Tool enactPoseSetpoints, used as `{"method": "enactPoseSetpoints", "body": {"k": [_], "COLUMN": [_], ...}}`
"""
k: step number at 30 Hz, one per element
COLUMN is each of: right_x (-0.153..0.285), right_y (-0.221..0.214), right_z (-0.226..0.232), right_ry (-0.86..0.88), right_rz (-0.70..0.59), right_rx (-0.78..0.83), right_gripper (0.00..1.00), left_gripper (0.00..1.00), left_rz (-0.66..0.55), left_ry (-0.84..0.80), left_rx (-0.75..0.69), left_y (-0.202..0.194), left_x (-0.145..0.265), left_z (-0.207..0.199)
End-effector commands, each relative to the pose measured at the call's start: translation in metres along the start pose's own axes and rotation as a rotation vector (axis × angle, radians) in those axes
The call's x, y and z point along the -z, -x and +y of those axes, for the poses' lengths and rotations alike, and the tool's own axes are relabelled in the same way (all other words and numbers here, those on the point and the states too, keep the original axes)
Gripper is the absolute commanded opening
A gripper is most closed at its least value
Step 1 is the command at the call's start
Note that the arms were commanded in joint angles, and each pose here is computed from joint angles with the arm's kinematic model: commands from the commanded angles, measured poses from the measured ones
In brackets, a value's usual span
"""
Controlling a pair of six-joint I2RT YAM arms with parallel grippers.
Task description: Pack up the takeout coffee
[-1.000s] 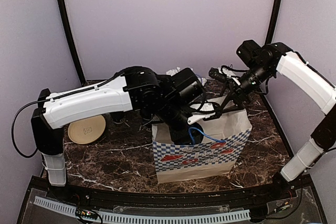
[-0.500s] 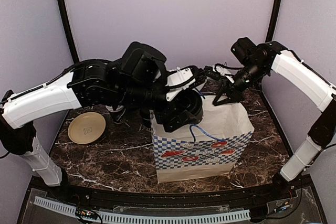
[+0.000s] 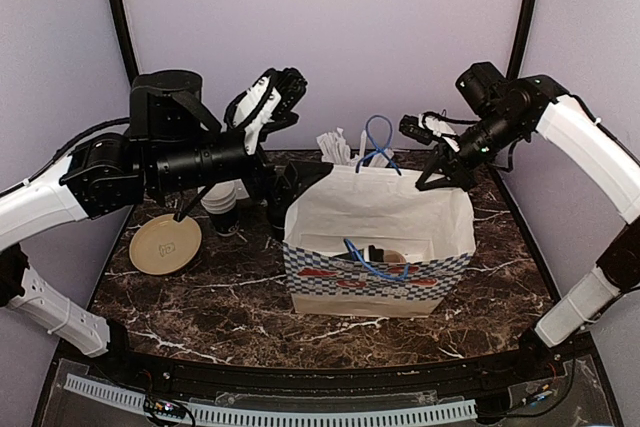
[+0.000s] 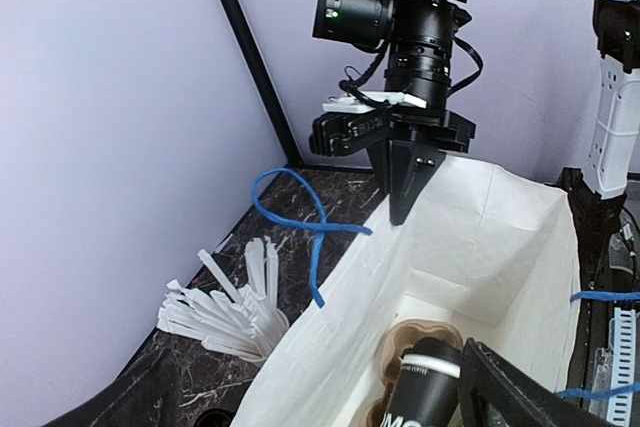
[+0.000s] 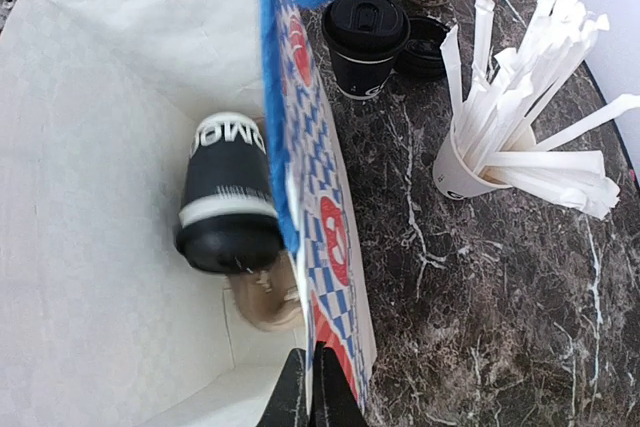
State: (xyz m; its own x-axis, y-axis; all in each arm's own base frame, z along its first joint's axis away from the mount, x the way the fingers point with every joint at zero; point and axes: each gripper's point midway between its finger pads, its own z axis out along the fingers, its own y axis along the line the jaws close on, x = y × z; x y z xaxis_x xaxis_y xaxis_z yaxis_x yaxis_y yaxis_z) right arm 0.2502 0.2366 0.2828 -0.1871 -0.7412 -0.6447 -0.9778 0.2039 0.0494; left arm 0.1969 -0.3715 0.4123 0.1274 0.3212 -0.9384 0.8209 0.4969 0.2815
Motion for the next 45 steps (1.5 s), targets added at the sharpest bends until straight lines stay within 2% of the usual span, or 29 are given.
{"method": "enactPoseSetpoints", "body": {"k": [1, 7, 11, 13, 15, 20, 27, 36, 41, 45], "right_x": [0.002, 0.009, 0.01, 0.005, 0.003, 0.002, 0.0, 0.022, 0.044, 0.055], "right_y": [0.006, 0.011, 0.014, 0.014, 0.011, 0.01, 0.002, 0.025, 0.045, 0.053], "right_z": [-0.001, 0.007, 0.029, 0.044, 0.06, 0.097, 0.133, 0.149, 0.144, 0.132], "right_ry": [-0.012, -0.001, 0.049, 0.095, 0.151, 0.258, 0.371, 0.409, 0.333, 0.291], "right_rz": [-0.04, -0.068, -0.088, -0.083, -0.073, -0.042, -0.001, -0.096, -0.157, -0.202], "right_rx": [-0.001, 0.003, 0.019, 0.03, 0.034, 0.063, 0.106, 0.146, 0.21, 0.227], "right_gripper": [0.0, 0.0, 0.0, 0.07, 0.19, 0.37, 0.51, 0.58, 0.62, 0.64], "left_gripper": [0.99, 0.95, 0.91, 0.89, 0.88, 0.88, 0.88, 0.85, 0.84, 0.84], "left_rz": [-0.008, 0.072, 0.153, 0.204, 0.253, 0.375, 0.466, 0.537, 0.623, 0.619], "left_ry": [-0.078, -0.137, -0.282, -0.343, -0.378, -0.408, -0.397, -0.412, -0.449, -0.436], "left_rx": [0.01, -0.004, 0.003, 0.01, -0.008, -0.139, -0.304, -0.442, -0.507, -0.518], "left_y": [0.004, -0.01, -0.034, -0.047, -0.057, -0.079, -0.095, -0.119, -0.142, -0.141], "left_x": [-0.006, -0.01, -0.011, -0.011, -0.012, -0.016, -0.014, -0.008, -0.005, -0.009], "left_z": [-0.014, -0.025, -0.054, -0.068, -0.082, -0.118, -0.151, -0.171, -0.185, -0.188]}}
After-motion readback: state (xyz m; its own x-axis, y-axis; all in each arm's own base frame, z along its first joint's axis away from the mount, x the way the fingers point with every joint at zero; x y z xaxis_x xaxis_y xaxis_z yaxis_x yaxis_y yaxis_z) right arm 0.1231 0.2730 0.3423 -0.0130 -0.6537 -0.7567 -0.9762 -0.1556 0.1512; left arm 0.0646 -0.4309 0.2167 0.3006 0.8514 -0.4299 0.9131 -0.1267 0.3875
